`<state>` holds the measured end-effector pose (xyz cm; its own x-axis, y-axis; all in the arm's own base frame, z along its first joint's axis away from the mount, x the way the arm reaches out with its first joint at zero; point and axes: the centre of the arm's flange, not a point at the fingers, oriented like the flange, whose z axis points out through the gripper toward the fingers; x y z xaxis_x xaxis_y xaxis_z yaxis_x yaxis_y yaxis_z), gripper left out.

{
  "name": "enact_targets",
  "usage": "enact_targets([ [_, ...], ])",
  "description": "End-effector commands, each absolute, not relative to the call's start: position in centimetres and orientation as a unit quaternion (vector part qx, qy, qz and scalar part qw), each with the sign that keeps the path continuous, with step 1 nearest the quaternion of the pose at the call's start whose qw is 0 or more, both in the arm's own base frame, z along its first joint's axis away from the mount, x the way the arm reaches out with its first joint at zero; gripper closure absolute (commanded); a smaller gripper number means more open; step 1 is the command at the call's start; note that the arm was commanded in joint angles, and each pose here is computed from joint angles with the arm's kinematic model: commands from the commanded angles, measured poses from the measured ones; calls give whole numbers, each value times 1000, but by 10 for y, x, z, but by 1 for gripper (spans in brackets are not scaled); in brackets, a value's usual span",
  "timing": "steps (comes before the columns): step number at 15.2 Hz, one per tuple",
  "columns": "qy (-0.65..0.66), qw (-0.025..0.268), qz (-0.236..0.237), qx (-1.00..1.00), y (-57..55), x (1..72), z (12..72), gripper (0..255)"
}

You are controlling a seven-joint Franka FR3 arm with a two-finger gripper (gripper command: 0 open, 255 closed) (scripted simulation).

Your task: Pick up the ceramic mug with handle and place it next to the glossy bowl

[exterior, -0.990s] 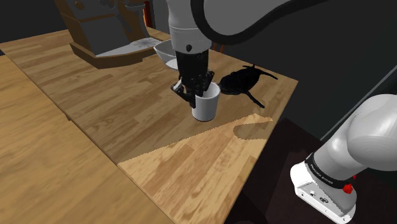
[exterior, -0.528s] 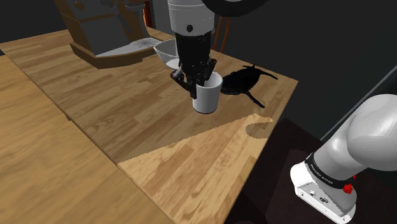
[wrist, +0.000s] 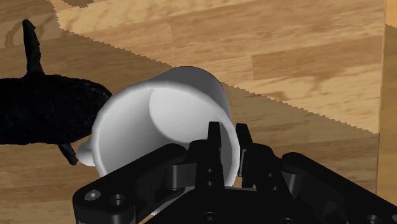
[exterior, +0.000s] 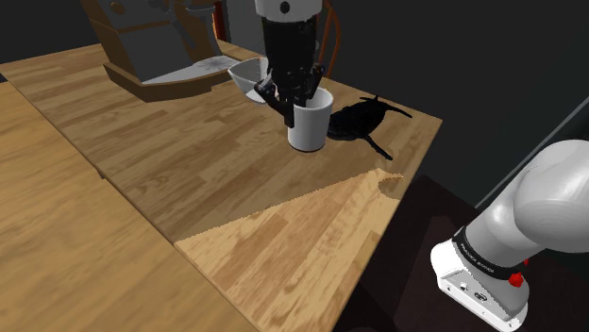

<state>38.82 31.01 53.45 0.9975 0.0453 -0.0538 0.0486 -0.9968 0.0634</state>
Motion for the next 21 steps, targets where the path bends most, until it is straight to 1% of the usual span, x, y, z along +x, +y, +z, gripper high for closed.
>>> enact_targets([
  [1,24,32,-26,999,293,403,536,255],
  [21,24,32,-26,999,96,579,536,255],
])
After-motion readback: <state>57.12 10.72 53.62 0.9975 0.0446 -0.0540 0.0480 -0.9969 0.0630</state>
